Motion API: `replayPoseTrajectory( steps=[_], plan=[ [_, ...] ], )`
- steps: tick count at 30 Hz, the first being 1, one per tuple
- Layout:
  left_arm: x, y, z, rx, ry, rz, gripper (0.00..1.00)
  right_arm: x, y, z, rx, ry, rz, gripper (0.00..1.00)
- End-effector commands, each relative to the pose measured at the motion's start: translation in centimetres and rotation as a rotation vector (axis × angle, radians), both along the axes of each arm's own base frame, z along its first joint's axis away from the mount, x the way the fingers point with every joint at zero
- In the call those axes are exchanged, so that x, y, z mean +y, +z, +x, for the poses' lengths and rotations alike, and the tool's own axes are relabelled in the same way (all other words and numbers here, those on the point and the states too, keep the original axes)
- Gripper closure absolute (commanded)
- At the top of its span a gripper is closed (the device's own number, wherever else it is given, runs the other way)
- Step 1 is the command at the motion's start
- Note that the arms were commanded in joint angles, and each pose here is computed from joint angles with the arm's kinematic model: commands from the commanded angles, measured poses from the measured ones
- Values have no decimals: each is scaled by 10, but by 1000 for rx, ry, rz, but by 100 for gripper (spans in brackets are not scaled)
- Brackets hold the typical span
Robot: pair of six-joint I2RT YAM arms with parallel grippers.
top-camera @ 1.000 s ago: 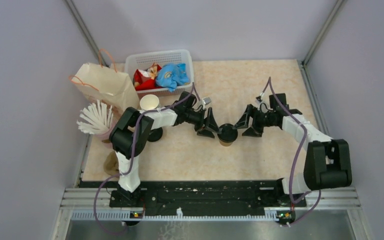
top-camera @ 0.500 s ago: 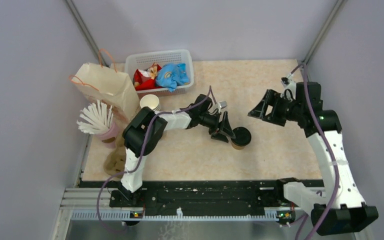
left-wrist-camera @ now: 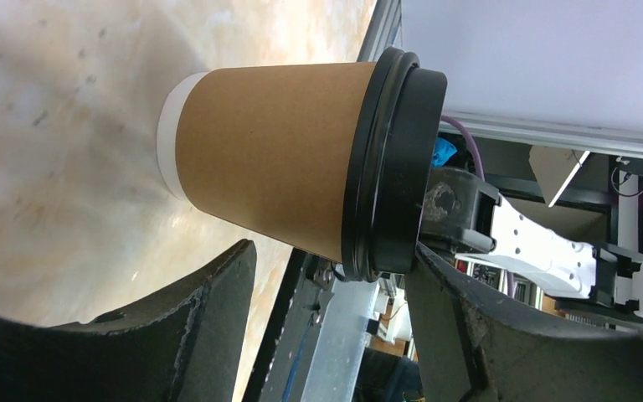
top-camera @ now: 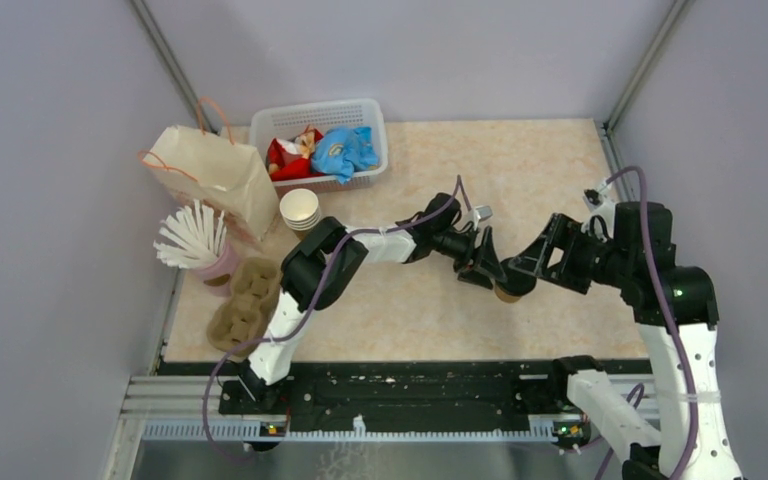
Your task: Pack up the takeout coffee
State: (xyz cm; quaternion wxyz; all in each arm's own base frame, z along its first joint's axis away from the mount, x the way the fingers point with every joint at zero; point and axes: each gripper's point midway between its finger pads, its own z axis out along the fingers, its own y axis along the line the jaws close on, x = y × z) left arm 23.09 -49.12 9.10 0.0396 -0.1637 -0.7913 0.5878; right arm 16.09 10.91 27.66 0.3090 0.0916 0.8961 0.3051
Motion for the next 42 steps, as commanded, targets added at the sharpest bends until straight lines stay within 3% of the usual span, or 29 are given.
replayPoseTrajectory(
  steps=[1,12,20,28,32,36,42],
  plan=[
    [-26,-10,5,-27,25,-8,30,-4,17,-15,-30,-29,4,23],
    [-42,0,5,-53,14,-29,23,-7,29,-36,-51,-44,6,23],
    [-33,68,10,-218,-2,-75,2,-6,28,-36,-73,-31,8,23],
    [-2,121,3,-317,6,-74,2,0,29,-26,-100,17,18,23],
    [40,140,1,-437,43,13,2,2,27,-22,-110,43,12,23],
    [108,164,23,-560,168,191,4,9,22,-18,-112,85,37,22],
    [251,228,85,-730,621,498,8,17,12,-9,-101,145,56,22]
  ],
)
